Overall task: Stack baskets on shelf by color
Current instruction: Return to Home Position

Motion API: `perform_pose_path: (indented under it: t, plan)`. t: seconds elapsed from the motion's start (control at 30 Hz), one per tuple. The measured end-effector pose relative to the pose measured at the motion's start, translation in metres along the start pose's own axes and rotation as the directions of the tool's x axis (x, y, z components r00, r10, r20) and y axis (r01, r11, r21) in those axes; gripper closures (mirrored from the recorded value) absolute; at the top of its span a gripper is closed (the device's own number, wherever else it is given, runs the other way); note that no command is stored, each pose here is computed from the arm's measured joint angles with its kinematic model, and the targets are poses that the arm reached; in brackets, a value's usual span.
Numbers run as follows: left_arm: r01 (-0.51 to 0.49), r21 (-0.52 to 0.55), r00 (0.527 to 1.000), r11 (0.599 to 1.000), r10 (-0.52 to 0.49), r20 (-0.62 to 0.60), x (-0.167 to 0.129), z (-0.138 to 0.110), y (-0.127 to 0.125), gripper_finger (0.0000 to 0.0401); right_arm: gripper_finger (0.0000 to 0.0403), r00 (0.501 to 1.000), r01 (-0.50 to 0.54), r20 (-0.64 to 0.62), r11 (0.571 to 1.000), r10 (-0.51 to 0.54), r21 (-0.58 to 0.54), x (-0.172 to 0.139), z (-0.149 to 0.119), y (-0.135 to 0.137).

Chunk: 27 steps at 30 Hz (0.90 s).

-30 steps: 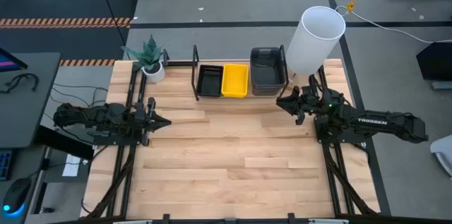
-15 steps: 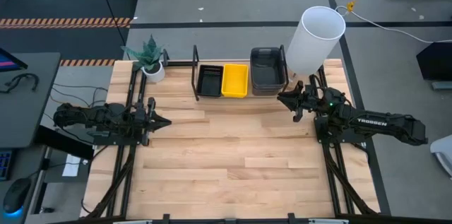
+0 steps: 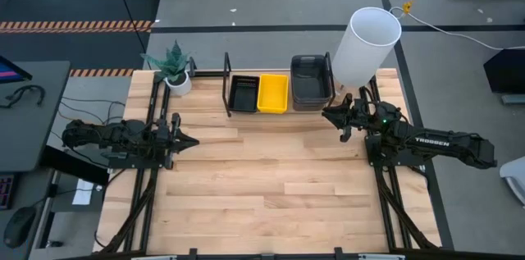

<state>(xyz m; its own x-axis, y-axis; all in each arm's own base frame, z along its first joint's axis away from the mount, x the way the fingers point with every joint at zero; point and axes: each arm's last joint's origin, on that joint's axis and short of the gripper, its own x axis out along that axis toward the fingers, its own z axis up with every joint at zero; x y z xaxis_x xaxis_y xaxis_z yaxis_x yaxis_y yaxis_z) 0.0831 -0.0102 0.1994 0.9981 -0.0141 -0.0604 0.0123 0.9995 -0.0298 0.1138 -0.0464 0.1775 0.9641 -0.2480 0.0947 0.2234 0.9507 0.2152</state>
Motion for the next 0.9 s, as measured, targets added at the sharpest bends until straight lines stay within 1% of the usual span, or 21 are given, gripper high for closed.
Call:
perform_pose_path:
  t: [0.23, 0.63, 0.9]
  plan:
    - [0.0, 0.0, 1.0, 1.0, 0.0, 0.0, 0.0, -0.0001, 0.0, 0.0366, 0.0306, 1.0, 0.0, 0.0, 1.0, 0.0, -0.002, 0.0, 0.0001, 0.0]
    - [0.0, 0.0, 1.0, 1.0, 0.0, -0.001, 0.0, -0.0001, 0.0, 0.0378, 0.0305, 1.0, 0.0, 0.0, 1.0, 0.0, -0.001, 0.0, 0.0001, 0.0]
    - [0.0, 0.0, 1.0, 1.0, 0.0, 0.0, 0.0, -0.0001, 0.0, 0.0367, 0.0305, 1.0, 0.0, 0.0, 1.0, 0.0, -0.002, 0.0, 0.0002, 0.0]
